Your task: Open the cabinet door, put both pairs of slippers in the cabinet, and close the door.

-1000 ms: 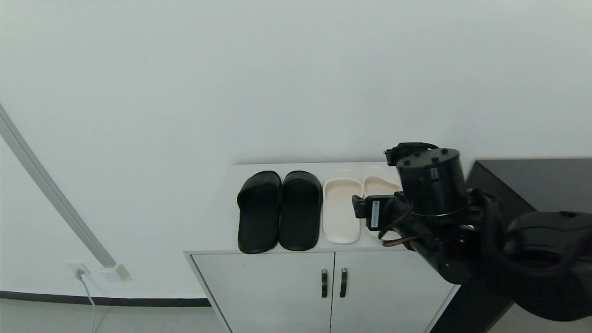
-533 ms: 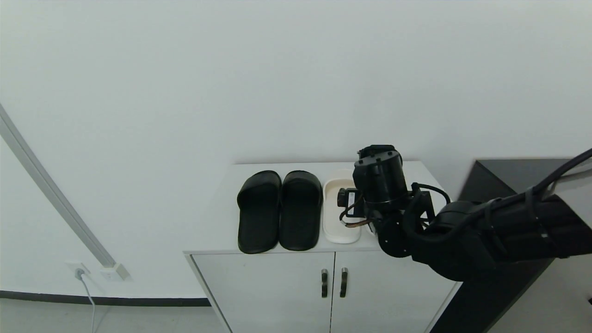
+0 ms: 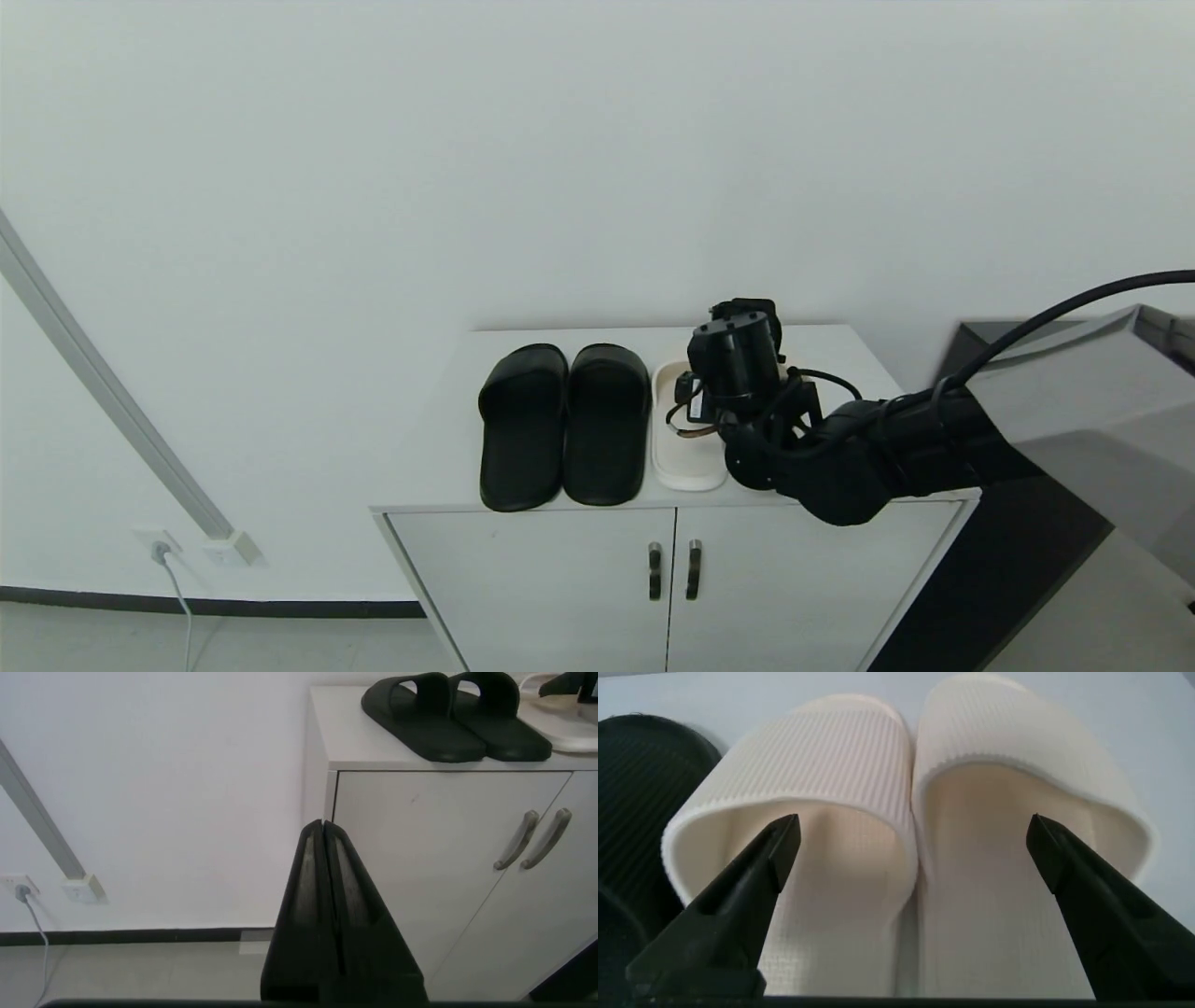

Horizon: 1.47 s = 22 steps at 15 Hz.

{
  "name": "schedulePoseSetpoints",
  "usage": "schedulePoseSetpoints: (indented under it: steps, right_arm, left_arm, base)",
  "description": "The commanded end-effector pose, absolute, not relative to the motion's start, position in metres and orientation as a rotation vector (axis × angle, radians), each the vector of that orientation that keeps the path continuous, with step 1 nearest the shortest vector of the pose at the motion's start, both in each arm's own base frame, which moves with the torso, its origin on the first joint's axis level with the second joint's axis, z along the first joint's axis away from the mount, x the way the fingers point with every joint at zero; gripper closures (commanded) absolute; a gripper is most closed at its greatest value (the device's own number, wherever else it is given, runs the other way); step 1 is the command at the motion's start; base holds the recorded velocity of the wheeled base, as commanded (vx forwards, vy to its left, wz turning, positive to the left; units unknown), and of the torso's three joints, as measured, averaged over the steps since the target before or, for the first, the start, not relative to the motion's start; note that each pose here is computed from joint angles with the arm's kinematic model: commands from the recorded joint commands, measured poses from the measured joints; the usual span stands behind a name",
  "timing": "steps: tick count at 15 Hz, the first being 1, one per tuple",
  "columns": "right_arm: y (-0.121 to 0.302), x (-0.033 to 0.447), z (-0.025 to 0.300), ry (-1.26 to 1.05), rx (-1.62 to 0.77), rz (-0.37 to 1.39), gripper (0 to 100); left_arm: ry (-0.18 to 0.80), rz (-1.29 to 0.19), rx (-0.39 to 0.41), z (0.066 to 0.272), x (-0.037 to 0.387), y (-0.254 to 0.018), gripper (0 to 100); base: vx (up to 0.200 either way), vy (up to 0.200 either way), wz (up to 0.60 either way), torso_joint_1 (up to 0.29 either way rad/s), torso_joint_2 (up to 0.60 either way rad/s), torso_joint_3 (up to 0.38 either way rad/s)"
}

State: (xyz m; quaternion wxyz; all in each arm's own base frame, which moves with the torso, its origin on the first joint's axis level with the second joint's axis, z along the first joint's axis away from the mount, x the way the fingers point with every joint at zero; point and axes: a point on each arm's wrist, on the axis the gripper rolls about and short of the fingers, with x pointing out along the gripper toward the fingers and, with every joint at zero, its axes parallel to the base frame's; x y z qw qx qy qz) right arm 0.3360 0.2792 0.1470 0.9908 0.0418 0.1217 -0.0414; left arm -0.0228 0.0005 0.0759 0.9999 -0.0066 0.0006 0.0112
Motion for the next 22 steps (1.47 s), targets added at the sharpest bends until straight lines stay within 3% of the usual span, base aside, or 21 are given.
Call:
schedulePoseSetpoints:
  steps: [1, 8, 9, 17, 22]
  right_arm:
    - [0.282, 0.351, 0.140, 0.238, 0.092, -0.099, 0]
    - [0.276, 0.377, 0.145, 0.201, 0.076, -0.133, 0]
    - [0.275, 0.377, 0.144, 0.203, 0.064, -0.133, 100]
    - [0.273, 0.364, 0.158, 0.191, 0.066, -0.128, 100]
    - [0.250, 0.316, 0.200, 0.173, 0.027, -0.079, 100]
  left_arm:
    - [0.003, 0.023, -0.014, 0.076, -0.023, 0.001, 100]
    - [0.003, 0.023, -0.015, 0.076, -0.023, 0.001, 100]
    - [0.003, 0.023, -0.015, 0.076, -0.023, 0.001, 100]
    - [0.003, 0.023, -0.021, 0.076, -0.023, 0.001, 100]
    - [0.003, 0.023, -0.021, 0.076, -0.023, 0.001, 100]
  base:
    - [0.000, 0.000, 0.00, 0.000, 0.00, 0.000]
    - [0.000, 0.000, 0.00, 0.000, 0.00, 0.000]
    - [0.000, 0.000, 0.00, 0.000, 0.00, 0.000]
    - [0.000, 0.000, 0.00, 0.000, 0.00, 0.000]
    - [0.000, 0.000, 0.00, 0.000, 0.00, 0.000]
